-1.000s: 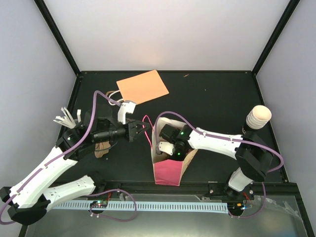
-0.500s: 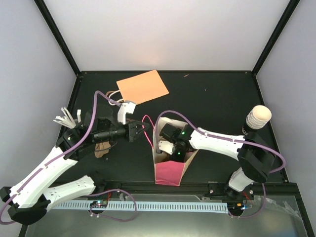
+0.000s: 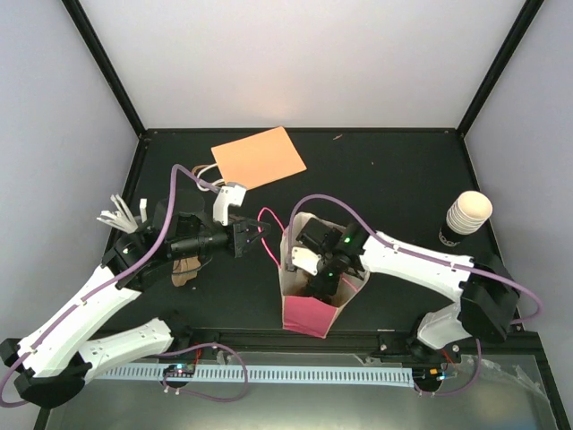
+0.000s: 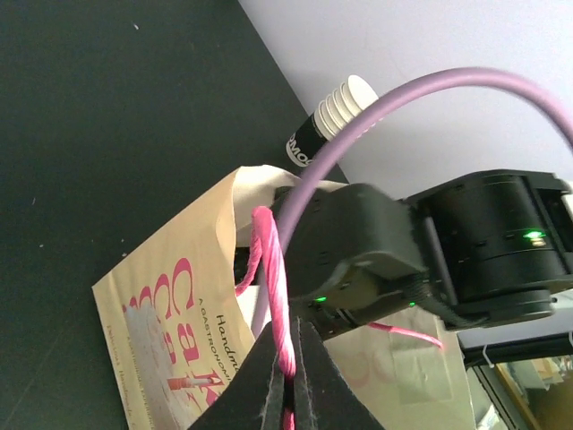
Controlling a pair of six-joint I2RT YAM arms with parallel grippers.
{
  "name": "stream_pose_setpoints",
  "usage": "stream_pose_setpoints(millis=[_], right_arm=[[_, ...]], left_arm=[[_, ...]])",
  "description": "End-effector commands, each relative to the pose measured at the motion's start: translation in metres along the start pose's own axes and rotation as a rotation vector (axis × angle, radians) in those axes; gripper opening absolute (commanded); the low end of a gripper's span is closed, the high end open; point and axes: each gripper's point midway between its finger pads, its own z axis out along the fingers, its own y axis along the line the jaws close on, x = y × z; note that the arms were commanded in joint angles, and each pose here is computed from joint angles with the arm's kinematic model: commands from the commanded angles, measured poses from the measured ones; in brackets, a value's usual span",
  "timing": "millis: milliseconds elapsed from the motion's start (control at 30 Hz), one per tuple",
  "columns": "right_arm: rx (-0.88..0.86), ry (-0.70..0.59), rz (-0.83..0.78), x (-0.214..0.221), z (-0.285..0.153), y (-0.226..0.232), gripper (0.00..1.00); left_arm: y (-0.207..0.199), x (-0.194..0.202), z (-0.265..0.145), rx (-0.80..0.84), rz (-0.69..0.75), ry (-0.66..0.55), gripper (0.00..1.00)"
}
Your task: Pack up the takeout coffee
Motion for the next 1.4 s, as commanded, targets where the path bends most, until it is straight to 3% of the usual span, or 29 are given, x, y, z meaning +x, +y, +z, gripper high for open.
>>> stream_pose_setpoints(millis=[0, 900, 1367], right_arm=[[0.042, -0.082, -0.009, -0.016, -0.031, -0.002, 1.00], [0.092, -0.279, -0.081, -0.043, -0.102, 0.003, 1.00], [0.231, -0.542, -0.093, -0.066, -0.179, -0.002, 1.00]], left_arm=[[0.003, 0.000, -0.002, -0.019, 0.013, 0.000, 0.02], [0.004, 0.001, 0.000, -0.023, 0.006, 0.009, 0.02], [0.004, 0.002, 0.001, -0.022, 0.003, 0.012, 0.02]])
